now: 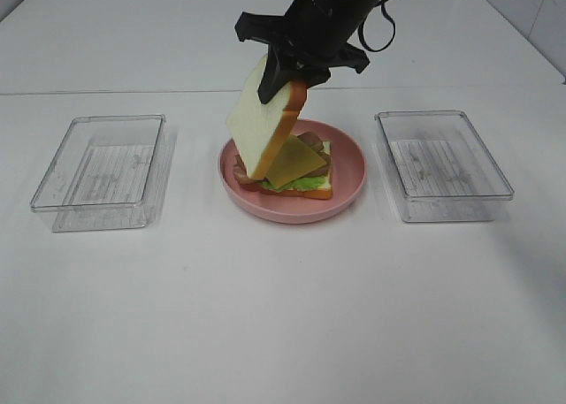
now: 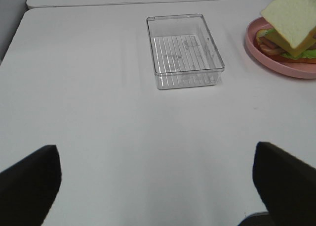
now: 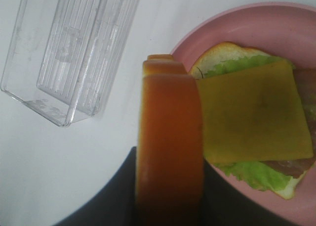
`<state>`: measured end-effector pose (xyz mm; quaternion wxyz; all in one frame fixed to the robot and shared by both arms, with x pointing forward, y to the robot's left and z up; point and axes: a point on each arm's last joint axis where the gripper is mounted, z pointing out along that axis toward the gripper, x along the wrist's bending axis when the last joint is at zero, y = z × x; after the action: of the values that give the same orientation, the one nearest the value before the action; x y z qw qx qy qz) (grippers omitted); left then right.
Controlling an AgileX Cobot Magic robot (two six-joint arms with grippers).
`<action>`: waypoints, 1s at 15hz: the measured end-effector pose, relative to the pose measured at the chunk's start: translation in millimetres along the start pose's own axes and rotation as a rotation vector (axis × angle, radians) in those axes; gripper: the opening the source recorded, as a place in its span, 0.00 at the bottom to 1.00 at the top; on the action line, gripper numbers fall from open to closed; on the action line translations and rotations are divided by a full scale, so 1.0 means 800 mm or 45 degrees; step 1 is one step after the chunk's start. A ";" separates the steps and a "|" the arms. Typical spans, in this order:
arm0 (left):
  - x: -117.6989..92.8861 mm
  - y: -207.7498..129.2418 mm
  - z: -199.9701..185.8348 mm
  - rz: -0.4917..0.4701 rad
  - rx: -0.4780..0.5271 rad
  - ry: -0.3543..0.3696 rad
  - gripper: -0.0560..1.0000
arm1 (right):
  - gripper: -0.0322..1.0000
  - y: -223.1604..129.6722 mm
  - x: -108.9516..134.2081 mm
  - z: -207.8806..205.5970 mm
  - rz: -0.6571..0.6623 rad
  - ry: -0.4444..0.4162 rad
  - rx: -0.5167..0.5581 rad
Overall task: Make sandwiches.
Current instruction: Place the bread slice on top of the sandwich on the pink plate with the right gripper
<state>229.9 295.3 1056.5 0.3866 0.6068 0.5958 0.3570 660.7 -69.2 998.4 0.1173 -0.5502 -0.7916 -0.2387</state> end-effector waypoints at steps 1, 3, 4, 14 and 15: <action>0.000 0.000 0.000 0.000 0.000 0.000 0.98 | 0.26 -0.001 -0.007 0.014 0.014 0.000 0.025; 0.000 0.000 0.000 0.000 0.000 0.000 0.98 | 0.26 0.000 -0.012 0.026 0.027 -0.003 0.029; 0.000 0.000 0.000 0.000 0.000 0.000 0.98 | 0.26 0.001 -0.016 0.032 0.032 -0.008 0.022; 0.000 0.000 0.000 0.000 0.000 0.000 0.98 | 0.77 0.003 -0.041 0.040 -0.083 -0.239 0.010; 0.000 0.000 0.000 0.000 0.000 0.000 0.98 | 0.83 0.003 -0.043 0.039 -0.100 -0.269 0.014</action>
<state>229.9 295.3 1056.5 0.3866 0.6068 0.5958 0.3570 678.3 -80.9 956.7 0.0268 -0.5402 -0.8217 -0.1795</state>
